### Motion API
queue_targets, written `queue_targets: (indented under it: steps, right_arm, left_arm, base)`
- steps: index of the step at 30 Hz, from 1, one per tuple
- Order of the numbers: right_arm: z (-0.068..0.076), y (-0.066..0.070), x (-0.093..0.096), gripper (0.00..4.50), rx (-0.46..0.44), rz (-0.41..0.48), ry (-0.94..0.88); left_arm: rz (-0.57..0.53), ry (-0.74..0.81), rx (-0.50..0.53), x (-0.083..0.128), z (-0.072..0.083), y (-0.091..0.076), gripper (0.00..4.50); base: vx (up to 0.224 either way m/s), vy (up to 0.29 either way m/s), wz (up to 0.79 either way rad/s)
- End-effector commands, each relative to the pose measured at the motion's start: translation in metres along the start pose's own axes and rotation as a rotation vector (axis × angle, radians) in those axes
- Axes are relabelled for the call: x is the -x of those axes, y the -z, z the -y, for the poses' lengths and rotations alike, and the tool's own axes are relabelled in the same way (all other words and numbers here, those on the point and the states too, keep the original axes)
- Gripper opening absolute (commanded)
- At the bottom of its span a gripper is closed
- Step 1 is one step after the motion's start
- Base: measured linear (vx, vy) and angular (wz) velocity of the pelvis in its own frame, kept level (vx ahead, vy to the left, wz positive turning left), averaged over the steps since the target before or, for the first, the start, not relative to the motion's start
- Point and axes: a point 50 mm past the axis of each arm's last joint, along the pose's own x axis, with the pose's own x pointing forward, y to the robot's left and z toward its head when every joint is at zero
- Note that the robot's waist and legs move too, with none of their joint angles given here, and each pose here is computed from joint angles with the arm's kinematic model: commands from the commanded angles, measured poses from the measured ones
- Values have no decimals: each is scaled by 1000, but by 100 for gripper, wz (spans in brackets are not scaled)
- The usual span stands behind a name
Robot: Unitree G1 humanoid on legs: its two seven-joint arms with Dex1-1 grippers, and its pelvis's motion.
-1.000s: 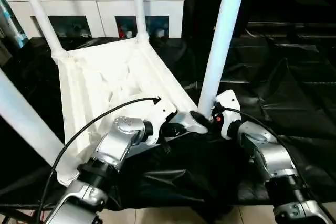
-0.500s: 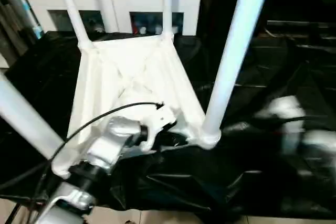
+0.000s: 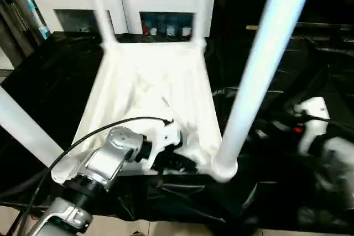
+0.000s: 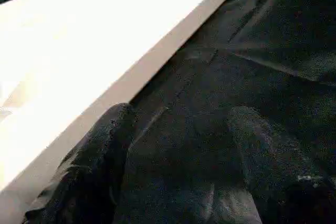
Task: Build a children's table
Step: Rotate leg to tighten, then move to table
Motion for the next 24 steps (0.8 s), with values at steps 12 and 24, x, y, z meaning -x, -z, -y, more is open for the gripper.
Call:
queue_targets:
  steps: [12,24]
  right_arm:
    - [-34,-11,-6,359,-31,124,193]
    - [-41,8,6,430,117,-70,442]
  left_arm:
    - [411,-507,-76,43,1,-34,90]
    - [394,-1278,229,71,39,15,145]
  base:
    - [0,0,0]
    - [0,0,0]
